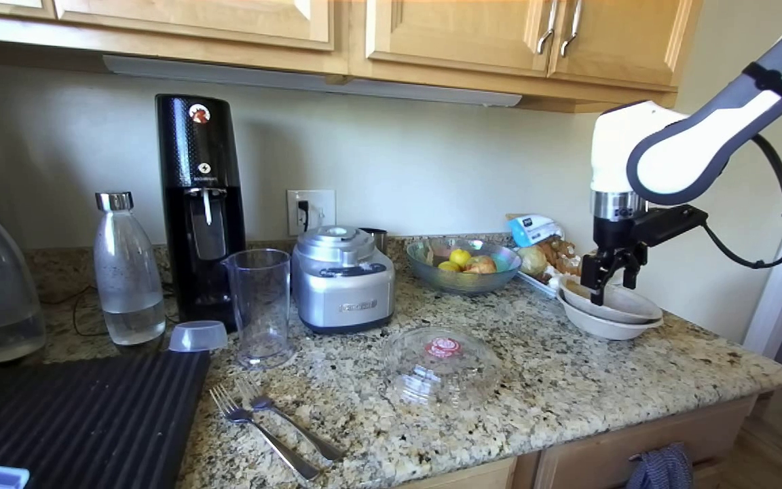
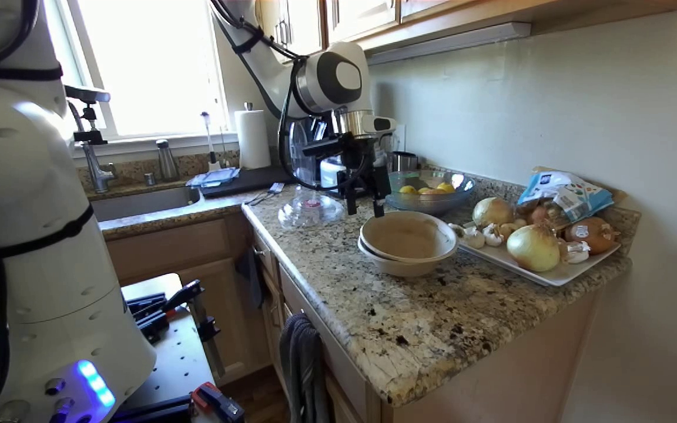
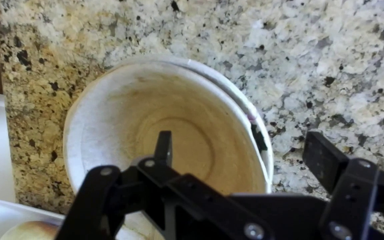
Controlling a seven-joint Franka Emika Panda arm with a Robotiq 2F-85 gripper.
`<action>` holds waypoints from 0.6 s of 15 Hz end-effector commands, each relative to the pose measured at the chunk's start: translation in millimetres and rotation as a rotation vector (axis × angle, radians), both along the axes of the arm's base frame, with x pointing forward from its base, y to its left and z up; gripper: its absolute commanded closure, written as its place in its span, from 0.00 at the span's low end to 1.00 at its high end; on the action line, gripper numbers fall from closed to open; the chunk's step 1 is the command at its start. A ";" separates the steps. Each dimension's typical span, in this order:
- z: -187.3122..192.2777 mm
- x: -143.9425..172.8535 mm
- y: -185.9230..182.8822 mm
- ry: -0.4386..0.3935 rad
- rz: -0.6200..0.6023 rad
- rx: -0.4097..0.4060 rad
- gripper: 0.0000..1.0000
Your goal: Separate the bowls from each other
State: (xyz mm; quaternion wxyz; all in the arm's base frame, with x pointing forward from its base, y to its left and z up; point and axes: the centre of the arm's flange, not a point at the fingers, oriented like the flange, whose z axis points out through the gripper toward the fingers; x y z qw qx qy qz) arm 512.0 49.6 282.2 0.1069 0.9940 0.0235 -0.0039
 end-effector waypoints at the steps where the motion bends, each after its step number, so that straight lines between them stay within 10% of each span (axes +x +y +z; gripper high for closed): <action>1: -9.8 8.3 6.3 -0.049 0.020 -0.040 0.00; 8: -26.4 14.9 6.0 -0.085 0.062 -0.112 0.00; 9: -28.1 14.7 6.3 -0.085 0.066 -0.111 0.18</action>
